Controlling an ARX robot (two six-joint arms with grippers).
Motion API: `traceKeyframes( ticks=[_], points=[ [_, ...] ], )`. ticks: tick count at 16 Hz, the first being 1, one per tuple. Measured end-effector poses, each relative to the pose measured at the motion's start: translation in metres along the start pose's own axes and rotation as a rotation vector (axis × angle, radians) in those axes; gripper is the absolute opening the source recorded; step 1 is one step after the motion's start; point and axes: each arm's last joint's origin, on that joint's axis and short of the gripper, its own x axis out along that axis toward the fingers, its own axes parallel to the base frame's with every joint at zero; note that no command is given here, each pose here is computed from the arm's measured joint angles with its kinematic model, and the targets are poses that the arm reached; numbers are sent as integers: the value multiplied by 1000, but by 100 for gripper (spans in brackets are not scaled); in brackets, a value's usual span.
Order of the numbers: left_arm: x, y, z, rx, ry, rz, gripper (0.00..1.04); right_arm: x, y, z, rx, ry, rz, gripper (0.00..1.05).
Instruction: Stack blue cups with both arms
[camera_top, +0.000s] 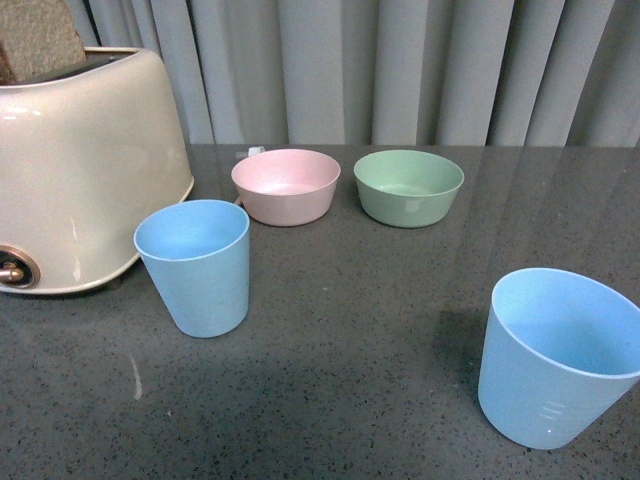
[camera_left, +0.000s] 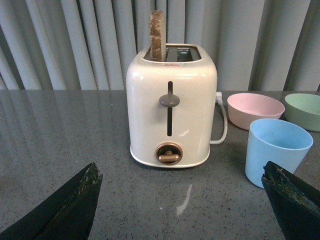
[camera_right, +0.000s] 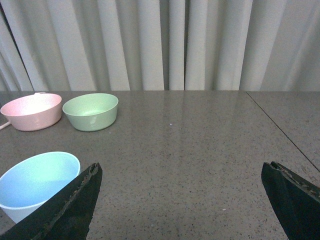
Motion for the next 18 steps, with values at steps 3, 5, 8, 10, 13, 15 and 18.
traceKeyframes(
  ticks=[3,5,8,10,13,15,18],
  points=[
    [0,0,0,0,0,0,98,0,0,0,0,0,0,98],
    [0,0,0,0,0,0,98,0,0,0,0,0,0,98],
    [0,0,0,0,0,0,98,0,0,0,0,0,0,98],
    [0,0,0,0,0,0,98,0,0,0,0,0,0,98],
    [0,0,0,0,0,0,98,0,0,0,0,0,0,98],
    [0,0,0,0,0,0,98,0,0,0,0,0,0,98],
    [0,0,0,0,0,0,98,0,0,0,0,0,0,98]
  ],
)
